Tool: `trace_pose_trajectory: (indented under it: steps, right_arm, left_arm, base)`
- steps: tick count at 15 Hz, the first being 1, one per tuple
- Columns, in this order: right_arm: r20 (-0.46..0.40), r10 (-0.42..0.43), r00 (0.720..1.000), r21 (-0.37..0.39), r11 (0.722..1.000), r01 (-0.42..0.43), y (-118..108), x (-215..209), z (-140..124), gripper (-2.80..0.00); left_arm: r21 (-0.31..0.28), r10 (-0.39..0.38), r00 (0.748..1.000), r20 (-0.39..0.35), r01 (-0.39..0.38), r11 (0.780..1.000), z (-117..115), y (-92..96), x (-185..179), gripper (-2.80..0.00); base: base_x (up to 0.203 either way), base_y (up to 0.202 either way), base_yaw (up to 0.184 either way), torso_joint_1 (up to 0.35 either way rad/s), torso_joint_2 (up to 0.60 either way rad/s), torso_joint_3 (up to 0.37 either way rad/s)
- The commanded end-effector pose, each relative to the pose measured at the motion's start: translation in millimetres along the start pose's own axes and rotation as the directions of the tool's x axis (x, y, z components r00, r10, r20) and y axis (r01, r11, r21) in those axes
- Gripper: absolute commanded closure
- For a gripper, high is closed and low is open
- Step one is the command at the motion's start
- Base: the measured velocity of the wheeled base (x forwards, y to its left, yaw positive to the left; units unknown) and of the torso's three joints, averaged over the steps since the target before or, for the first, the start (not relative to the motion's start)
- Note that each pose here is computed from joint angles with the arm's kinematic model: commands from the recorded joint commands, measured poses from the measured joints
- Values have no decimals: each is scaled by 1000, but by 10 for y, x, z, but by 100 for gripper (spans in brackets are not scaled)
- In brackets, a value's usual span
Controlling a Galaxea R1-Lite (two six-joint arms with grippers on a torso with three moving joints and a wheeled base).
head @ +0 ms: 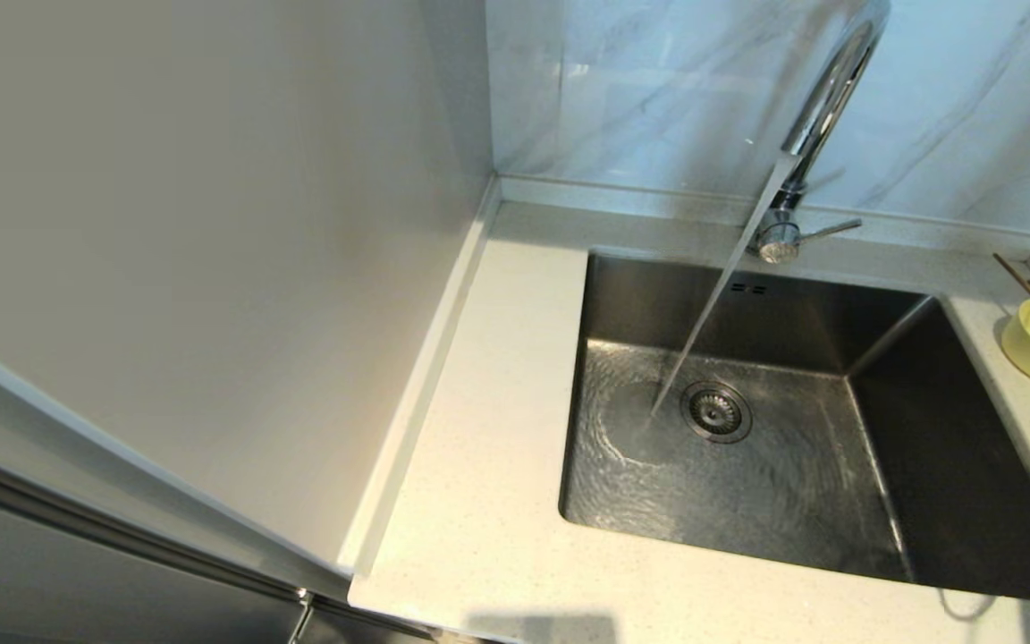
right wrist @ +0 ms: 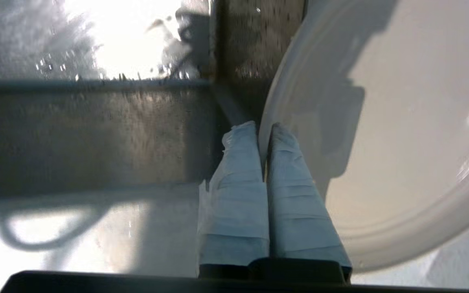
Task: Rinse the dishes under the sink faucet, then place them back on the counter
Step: Pick up the plate
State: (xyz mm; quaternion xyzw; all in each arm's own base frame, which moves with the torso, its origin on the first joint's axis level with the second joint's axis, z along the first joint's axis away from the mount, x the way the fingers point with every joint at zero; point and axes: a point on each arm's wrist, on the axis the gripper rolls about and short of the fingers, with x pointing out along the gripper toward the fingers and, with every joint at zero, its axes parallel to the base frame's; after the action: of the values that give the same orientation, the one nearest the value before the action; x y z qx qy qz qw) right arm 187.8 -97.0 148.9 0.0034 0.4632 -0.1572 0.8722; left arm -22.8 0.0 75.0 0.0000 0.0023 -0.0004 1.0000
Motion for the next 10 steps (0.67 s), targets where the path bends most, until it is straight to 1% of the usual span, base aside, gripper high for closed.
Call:
trace_pose_trajectory:
  steps: [1, 4, 6, 8, 10]
  right_arm:
    - [42, 3, 999, -14, 1000, -2, 46, -145, -59, 0]
    - [82, 11, 997, -42, 999, -7, 138, -344, -208, 0]
    - [88, 38, 995, -75, 997, -31, 217, -547, -320, 0]
    - [88, 83, 993, -132, 989, -71, 315, -719, -418, 0]
    - [101, 145, 984, -194, 973, -123, 397, -846, -453, 0]
  left_arm:
    - [0, -1, 1000, 0, 1, 1000, 0, 0, 0, 0]
    - [0, -1, 1000, 0, 1, 1000, 0, 0, 0, 0]
    - [0, -1, 1000, 0, 1, 1000, 0, 0, 0, 0]
    - [0, -1, 1000, 0, 1, 1000, 0, 0, 0, 0]
    - [0, -1, 1000, 0, 1, 1000, 0, 0, 0, 0]
  base:
    - [0, 0, 0, 0, 0, 0]
    - [0, 0, 0, 0, 0, 0]
    - [0, 0, 0, 0, 0, 0]
    - [0, 0, 0, 0, 0, 0]
    - [0, 0, 0, 0, 0, 0]
